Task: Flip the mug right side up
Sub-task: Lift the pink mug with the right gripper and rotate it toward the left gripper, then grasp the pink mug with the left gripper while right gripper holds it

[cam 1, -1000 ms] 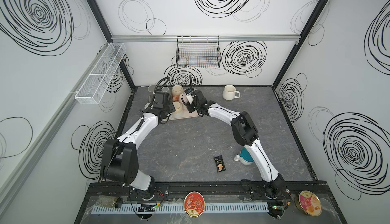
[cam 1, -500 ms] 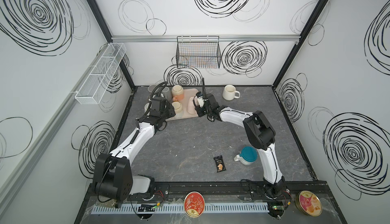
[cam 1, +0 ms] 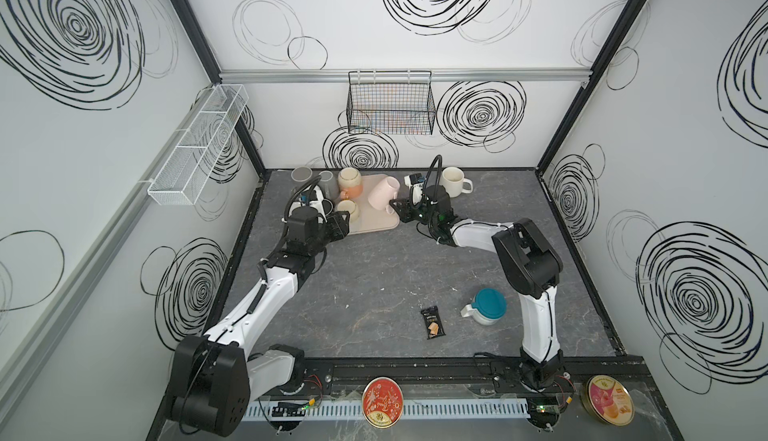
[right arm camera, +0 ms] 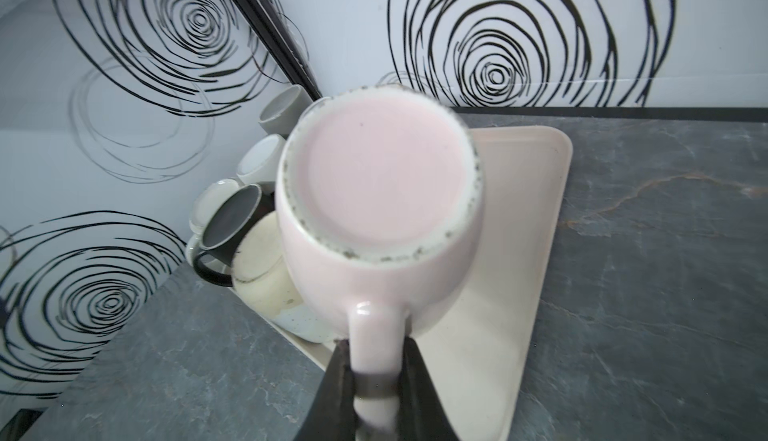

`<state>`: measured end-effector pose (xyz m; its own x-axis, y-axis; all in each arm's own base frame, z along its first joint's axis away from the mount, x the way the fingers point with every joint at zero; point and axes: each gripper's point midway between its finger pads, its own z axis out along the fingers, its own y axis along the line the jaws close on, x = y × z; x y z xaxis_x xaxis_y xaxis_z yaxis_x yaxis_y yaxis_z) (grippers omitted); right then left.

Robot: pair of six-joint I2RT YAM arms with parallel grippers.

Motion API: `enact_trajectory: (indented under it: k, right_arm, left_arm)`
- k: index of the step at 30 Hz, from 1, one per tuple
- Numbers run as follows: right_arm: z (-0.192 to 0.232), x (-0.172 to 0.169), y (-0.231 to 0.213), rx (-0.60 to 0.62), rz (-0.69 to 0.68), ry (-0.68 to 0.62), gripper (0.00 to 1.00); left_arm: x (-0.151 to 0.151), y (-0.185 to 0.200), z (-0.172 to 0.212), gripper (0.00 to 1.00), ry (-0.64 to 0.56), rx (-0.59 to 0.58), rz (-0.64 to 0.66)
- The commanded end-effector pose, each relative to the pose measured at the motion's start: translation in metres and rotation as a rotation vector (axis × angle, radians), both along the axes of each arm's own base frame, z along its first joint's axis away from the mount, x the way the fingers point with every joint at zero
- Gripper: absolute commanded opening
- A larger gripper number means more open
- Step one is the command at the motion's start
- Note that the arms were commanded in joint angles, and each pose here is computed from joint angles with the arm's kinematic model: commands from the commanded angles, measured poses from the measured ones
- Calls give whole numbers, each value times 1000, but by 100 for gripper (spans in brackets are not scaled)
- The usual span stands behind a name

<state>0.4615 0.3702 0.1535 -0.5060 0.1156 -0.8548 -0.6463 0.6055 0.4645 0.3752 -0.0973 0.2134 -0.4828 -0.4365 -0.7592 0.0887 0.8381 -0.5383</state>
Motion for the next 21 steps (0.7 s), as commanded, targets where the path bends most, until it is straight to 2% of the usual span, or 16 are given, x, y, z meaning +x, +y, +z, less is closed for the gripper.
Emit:
enact_trajectory:
  k: [1,11,21]
  right_arm:
    - [119,-24,6,230,96,-249,0]
    - [223,-99,15,309,254,-446,0]
    - [309,-159,3,433,373,-573,0]
  left_arm:
    - [-5,-5,52,58,-210,-68,-41]
    - [-51,-2,129,71,-567,-85,-101]
    - [-101,-42,197,78,-912,-202,-342]
